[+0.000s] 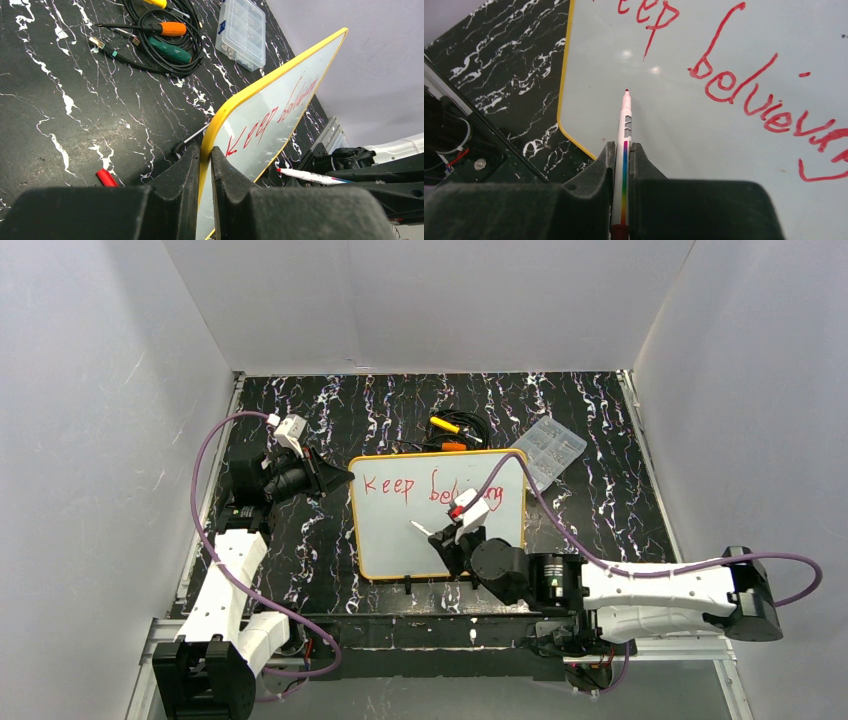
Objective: Write a sentence on the whiteboard
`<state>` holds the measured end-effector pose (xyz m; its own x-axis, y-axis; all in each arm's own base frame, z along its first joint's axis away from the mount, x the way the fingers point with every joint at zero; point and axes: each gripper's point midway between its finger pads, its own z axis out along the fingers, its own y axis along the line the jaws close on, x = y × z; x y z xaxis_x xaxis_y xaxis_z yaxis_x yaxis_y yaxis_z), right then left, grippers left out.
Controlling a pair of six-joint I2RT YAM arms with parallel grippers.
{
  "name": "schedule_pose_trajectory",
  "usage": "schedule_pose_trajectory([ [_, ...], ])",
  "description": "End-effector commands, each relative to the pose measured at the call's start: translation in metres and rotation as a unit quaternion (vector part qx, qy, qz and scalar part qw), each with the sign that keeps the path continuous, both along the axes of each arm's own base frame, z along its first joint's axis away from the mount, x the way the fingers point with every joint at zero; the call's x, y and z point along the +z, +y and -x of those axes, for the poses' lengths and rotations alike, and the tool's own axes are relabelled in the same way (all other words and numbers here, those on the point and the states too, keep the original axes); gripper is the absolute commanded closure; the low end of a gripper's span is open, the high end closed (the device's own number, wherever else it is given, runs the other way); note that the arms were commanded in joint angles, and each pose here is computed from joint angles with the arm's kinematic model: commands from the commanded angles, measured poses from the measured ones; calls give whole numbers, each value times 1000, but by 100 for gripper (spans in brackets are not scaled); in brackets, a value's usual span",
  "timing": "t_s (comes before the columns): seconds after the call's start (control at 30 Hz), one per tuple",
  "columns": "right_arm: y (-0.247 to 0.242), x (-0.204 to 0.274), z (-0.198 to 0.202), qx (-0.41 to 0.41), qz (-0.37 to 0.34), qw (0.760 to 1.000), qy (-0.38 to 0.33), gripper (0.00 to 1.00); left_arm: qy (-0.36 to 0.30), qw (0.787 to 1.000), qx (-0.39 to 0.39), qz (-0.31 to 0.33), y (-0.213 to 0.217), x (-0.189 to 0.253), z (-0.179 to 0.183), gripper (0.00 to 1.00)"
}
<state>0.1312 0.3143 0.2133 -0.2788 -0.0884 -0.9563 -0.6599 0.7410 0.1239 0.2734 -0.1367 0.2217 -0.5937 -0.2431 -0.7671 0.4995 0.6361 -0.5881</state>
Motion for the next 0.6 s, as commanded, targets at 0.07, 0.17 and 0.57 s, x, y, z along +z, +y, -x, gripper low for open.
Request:
schedule_pose_trajectory([
  [0.07,30,17,-3,-34,-69,997,-9,99,-4,1000,-18,7,-7,9,8,100],
  [0.17,41,14,1,-34,-67,997,-13,99,-3,1000,-16,5,-6,9,8,100],
  [0.57,74,8,4,-22,-56,998,-35,99,-4,1000,-17,7,-7,11,10,100],
])
